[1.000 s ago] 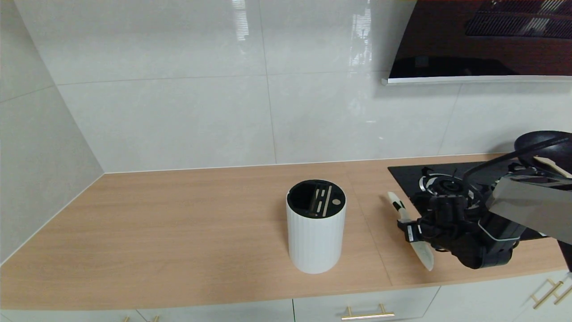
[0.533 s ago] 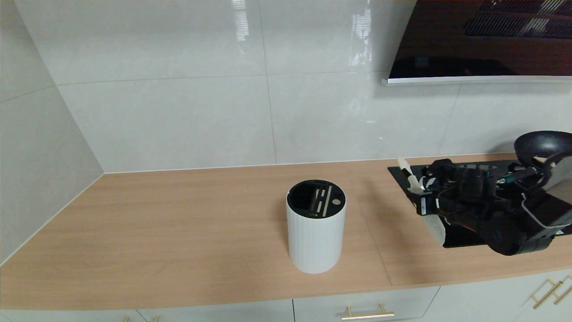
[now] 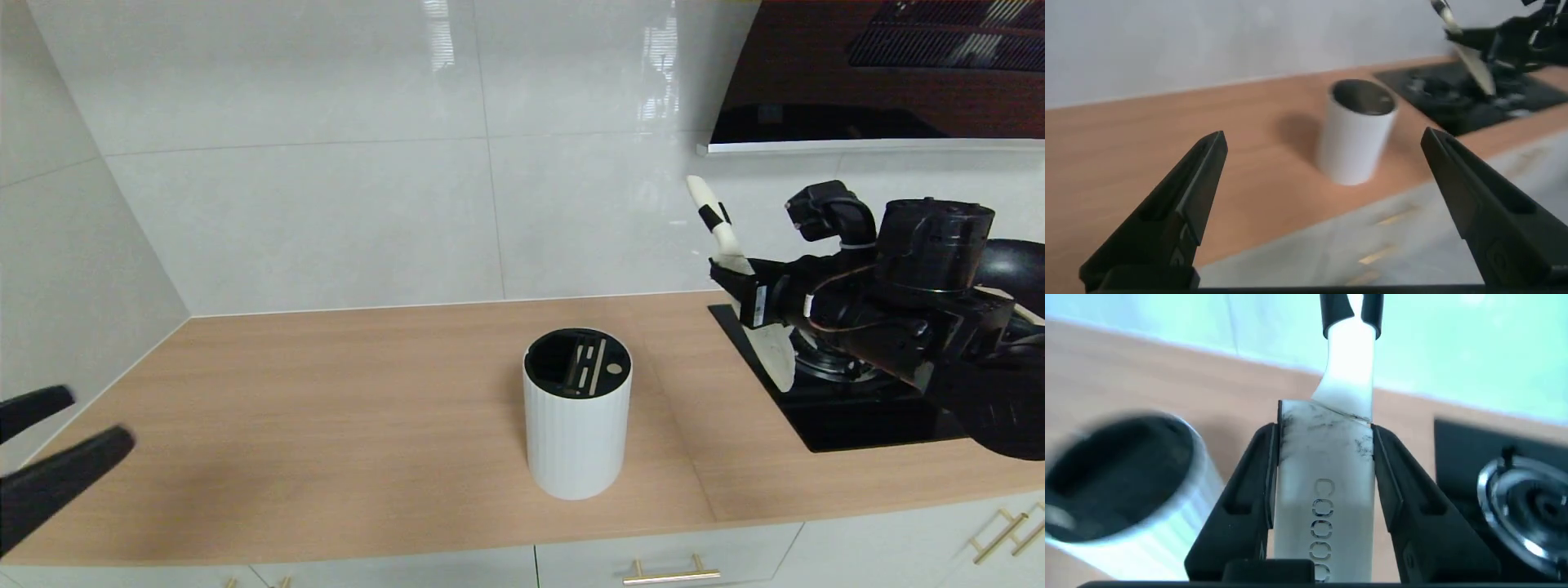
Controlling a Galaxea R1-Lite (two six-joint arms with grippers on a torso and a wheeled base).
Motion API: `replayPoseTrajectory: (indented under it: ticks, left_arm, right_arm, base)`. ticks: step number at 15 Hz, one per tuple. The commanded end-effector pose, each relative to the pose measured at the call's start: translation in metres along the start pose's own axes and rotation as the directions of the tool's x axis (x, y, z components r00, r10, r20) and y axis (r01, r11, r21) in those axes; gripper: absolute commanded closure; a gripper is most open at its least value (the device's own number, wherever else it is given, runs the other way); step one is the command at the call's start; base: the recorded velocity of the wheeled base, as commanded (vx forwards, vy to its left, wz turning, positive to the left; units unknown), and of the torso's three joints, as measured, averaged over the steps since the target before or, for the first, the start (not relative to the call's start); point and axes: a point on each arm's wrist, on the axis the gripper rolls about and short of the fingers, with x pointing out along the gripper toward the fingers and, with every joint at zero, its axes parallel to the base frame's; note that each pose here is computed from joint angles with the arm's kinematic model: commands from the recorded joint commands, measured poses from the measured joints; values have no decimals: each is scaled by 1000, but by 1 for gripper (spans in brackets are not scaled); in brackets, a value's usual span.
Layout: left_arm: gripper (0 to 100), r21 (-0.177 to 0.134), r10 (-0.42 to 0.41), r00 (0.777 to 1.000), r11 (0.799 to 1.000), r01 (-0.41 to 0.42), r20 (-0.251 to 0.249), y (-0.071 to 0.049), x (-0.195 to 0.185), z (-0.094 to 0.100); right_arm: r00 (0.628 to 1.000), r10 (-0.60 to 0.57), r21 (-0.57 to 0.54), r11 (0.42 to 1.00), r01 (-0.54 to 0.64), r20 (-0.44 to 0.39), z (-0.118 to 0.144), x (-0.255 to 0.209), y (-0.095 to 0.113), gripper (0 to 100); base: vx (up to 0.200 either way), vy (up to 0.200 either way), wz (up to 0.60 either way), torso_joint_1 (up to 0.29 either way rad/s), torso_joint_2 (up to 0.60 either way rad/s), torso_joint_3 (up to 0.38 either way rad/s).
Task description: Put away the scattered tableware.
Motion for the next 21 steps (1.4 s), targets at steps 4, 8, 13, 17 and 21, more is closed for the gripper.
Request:
replayPoseTrajectory:
  ticks: [4,8,13,17,21]
  left_arm:
    - [0,-336,-388,905,887,316,-175,-18,180,-20]
    - [0,-359,-445,872,862,357,-202,-23,214,-38]
    - [0,-313,-531,842,819,481,-95,-24,263,-48]
    - [0,-316,-528,844,820,477,-97,-23,272,-50]
    - [0,-309,-515,853,827,470,-81,-19,277,-46]
  right_arm:
    - [987,161,-10,987,-161,21,22,-21,59,100]
    - [988,151,-23,988,-152,-10,14,-26,96,100]
    - [989,140,63,989,-137,-47,0,-8,120,100]
    - [986,161,101,983,-156,-48,-1,-12,130,100]
    - [974,221,94,972,-215,-52,-1,-32,144,100]
  base:
    - [0,0,0,0,0,0]
    - [0,0,0,0,0,0]
    - [0,0,0,0,0,0]
    - [0,0,0,0,0,0]
    - [0,0,0,0,0,0]
